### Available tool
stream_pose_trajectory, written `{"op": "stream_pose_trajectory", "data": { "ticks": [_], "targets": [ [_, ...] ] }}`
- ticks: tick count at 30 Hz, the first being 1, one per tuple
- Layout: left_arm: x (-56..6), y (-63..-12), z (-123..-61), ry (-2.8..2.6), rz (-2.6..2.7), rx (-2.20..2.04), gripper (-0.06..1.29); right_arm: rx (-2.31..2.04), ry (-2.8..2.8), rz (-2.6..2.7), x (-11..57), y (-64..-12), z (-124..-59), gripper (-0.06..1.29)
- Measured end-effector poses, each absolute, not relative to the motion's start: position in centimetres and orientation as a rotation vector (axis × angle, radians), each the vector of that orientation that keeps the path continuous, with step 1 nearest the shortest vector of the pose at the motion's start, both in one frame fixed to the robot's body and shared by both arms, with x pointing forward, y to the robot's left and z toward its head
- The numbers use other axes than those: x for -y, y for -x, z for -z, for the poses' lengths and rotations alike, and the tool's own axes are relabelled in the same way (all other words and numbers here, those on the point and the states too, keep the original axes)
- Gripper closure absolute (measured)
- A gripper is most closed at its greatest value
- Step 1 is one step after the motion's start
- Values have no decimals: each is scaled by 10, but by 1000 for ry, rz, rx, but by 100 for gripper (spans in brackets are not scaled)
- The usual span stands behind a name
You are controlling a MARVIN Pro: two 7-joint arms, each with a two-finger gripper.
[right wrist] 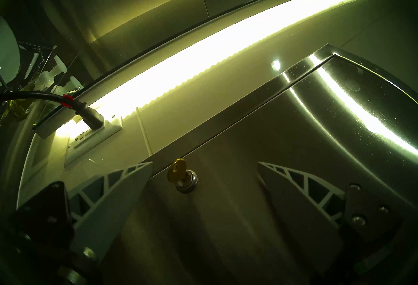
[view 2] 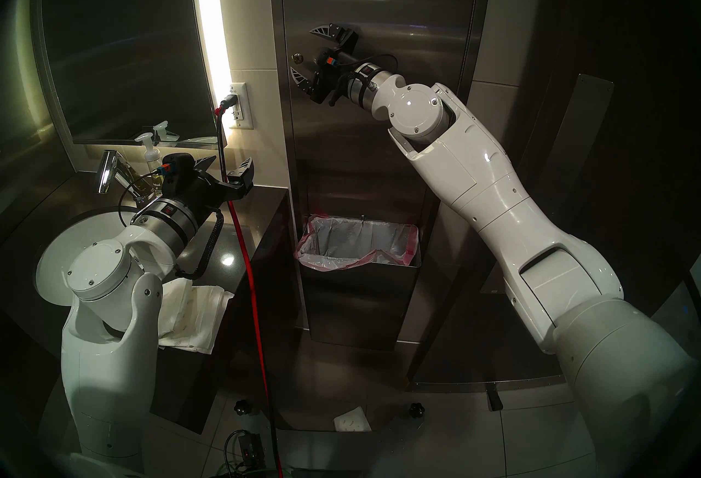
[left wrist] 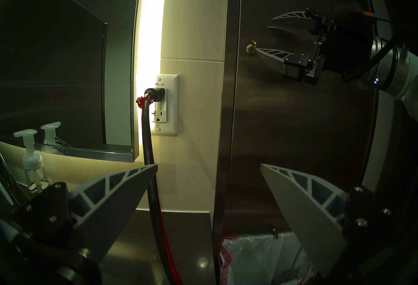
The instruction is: Twist key and close towel dispenser
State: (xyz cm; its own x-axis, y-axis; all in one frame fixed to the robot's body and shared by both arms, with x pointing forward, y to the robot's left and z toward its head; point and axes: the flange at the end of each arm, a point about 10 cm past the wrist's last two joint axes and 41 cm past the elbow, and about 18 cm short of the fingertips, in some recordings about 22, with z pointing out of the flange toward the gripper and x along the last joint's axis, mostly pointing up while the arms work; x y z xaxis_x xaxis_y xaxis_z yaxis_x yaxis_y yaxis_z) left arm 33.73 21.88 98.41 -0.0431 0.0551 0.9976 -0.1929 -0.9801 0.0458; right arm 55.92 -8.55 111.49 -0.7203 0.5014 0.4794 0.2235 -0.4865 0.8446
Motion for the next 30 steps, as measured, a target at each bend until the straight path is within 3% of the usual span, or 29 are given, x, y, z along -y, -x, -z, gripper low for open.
{"op": "stream_pose_trajectory", "data": {
  "ticks": [14, 20, 22, 25, 30],
  "targets": [
    [-219, -337, -984, -2046, -2147, 150, 0, -1471, -1078, -2318, 89, -566, -1119, 4],
    [-219, -337, -984, -2046, -2147, 150, 0, -1475, -1072, -2317, 89, -566, -1119, 11],
    [-219, -337, -984, -2046, -2147, 150, 0, -1478, -1068, -2316, 88, -566, -1119, 18],
    [-219, -337, -984, -2045, -2147, 150, 0, -1504, -1066, -2310, 84, -566, -1115, 48],
    [-219, -337, -984, -2045, -2147, 150, 0, -1514, -1064, -2309, 82, -566, -1114, 56]
  ]
}}
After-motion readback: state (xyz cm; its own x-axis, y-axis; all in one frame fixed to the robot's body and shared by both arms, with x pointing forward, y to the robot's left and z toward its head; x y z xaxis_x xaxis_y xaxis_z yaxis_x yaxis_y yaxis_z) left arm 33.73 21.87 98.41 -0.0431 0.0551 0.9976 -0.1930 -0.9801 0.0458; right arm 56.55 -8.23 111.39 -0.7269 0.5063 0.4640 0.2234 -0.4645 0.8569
